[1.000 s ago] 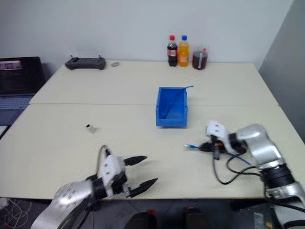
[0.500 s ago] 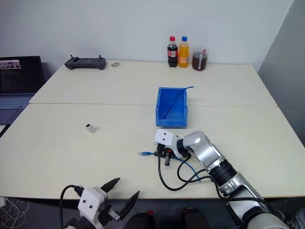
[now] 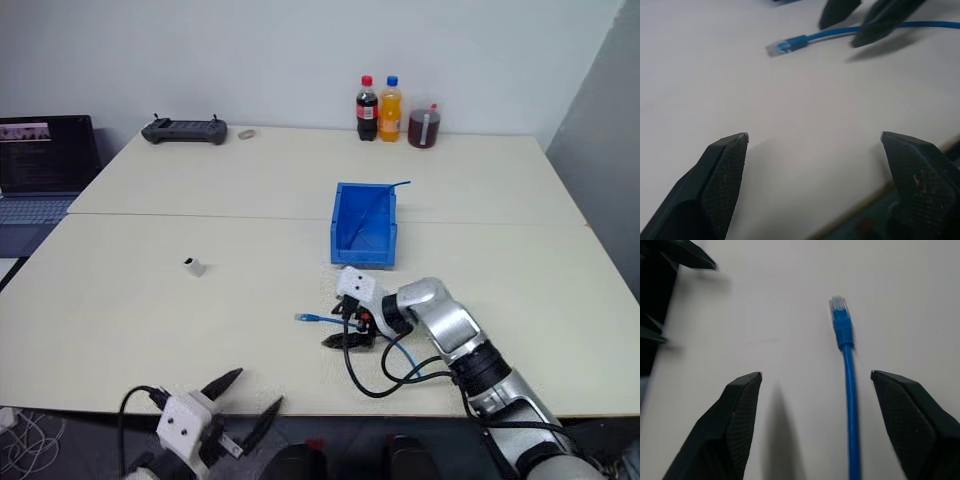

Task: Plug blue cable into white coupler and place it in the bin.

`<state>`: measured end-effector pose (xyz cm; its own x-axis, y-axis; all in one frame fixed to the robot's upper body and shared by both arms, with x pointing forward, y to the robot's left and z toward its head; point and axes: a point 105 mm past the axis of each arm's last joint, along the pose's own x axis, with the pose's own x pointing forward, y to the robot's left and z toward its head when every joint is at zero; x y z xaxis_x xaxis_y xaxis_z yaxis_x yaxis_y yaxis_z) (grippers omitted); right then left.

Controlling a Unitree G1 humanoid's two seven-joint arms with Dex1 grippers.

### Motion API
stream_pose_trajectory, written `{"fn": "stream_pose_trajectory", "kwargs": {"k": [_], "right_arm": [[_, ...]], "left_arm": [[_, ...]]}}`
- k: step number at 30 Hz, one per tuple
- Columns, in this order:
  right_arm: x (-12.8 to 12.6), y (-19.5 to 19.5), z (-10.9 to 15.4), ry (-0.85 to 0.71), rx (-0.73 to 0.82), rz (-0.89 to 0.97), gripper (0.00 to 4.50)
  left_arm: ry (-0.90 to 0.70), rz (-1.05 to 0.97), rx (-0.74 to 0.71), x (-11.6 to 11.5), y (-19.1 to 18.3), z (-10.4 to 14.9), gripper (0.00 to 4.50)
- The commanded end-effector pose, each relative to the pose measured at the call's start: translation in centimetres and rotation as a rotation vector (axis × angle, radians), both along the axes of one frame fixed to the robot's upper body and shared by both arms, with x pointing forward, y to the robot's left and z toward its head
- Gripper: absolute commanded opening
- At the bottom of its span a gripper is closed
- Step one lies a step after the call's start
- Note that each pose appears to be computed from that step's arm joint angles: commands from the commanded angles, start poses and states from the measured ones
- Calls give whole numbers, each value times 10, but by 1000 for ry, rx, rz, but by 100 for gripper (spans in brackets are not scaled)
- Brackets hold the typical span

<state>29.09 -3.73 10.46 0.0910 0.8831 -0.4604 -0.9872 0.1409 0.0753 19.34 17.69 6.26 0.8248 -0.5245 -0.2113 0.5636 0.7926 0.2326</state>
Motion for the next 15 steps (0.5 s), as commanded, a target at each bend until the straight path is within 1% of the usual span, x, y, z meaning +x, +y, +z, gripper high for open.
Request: {"fn": "stream_pose_trajectory", "kwargs": {"k": [1, 4, 7, 9, 13, 15], "right_arm": [[-16, -17, 34, -10, 83, 36, 404], [-28, -27, 53, 6, 135, 40, 404], [-36, -34, 65, 3, 160, 32, 404], [-38, -36, 68, -2, 169, 15, 404], [-38, -42, 65, -1, 152, -46, 404], [-36, -44, 64, -11, 147, -86, 404]], "left_arm": [[-21, -114, 35, 23, 6, 18, 450], [-6, -253, 82, 43, 4, 24, 450], [37, -415, 146, 64, 4, 23, 450], [65, -535, 228, 76, 6, 17, 450], [128, -694, 308, 113, 3, 13, 450], [150, -765, 341, 122, -1, 10, 450]]}}
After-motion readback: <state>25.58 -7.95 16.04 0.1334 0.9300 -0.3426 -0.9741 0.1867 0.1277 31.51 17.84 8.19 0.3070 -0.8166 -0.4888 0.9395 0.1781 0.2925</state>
